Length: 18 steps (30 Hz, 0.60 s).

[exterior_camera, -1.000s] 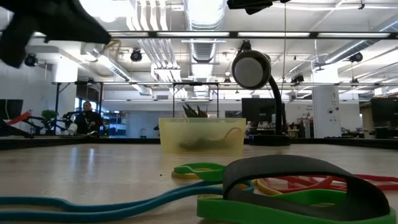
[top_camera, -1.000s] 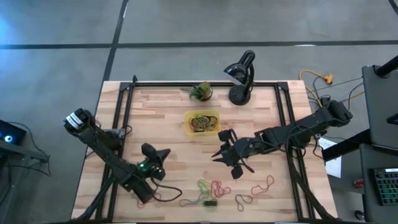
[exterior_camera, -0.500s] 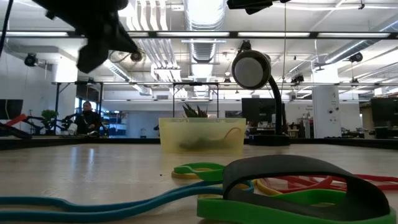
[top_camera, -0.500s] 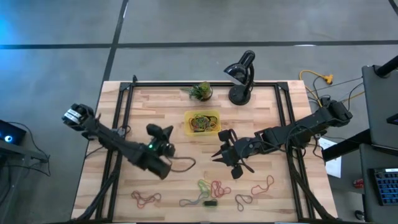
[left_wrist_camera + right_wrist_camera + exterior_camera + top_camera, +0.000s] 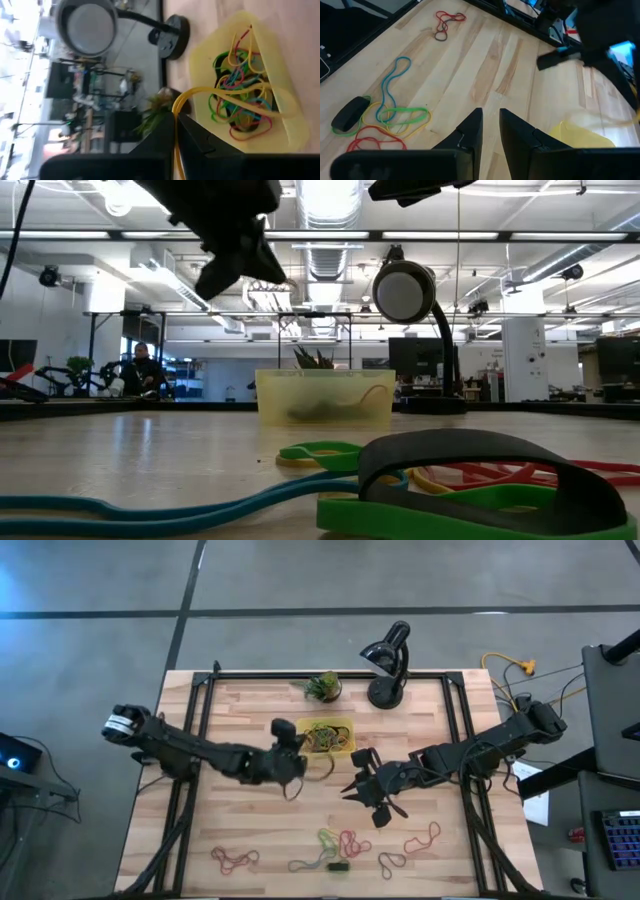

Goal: Pick and place rubber bands into bin
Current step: Put the yellow rubber band in the yellow bin

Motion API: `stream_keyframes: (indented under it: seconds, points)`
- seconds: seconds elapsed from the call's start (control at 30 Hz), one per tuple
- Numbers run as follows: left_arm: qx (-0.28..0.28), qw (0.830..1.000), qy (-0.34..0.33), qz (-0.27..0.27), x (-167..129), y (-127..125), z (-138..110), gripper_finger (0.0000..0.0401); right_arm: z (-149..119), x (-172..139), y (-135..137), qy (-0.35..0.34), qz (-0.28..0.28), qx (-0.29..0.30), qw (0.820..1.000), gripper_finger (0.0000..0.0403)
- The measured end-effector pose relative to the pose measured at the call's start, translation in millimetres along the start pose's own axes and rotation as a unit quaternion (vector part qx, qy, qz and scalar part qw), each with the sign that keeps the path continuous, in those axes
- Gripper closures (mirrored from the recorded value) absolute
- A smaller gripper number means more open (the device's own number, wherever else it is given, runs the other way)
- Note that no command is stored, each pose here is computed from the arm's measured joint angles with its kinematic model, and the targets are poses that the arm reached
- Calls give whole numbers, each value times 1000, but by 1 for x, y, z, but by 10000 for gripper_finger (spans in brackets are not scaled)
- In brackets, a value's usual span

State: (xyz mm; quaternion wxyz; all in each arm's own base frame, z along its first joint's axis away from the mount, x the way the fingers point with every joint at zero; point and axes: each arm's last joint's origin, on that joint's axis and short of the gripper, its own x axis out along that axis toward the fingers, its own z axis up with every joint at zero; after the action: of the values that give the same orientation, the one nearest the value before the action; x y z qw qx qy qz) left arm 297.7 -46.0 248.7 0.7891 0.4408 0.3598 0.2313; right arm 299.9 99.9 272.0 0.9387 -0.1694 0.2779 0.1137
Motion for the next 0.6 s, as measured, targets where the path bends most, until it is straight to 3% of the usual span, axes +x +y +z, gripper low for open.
stream_keyframes:
  seconds: [0.37,0.6]
  points:
    - [-44,995,-14,-84,49,28,-27,401,0,0,0,1,0,1,1000,344]
    - [-67,987,-31,-143,72,34,-41,401,0,0,0,1,0,1,1000,345]
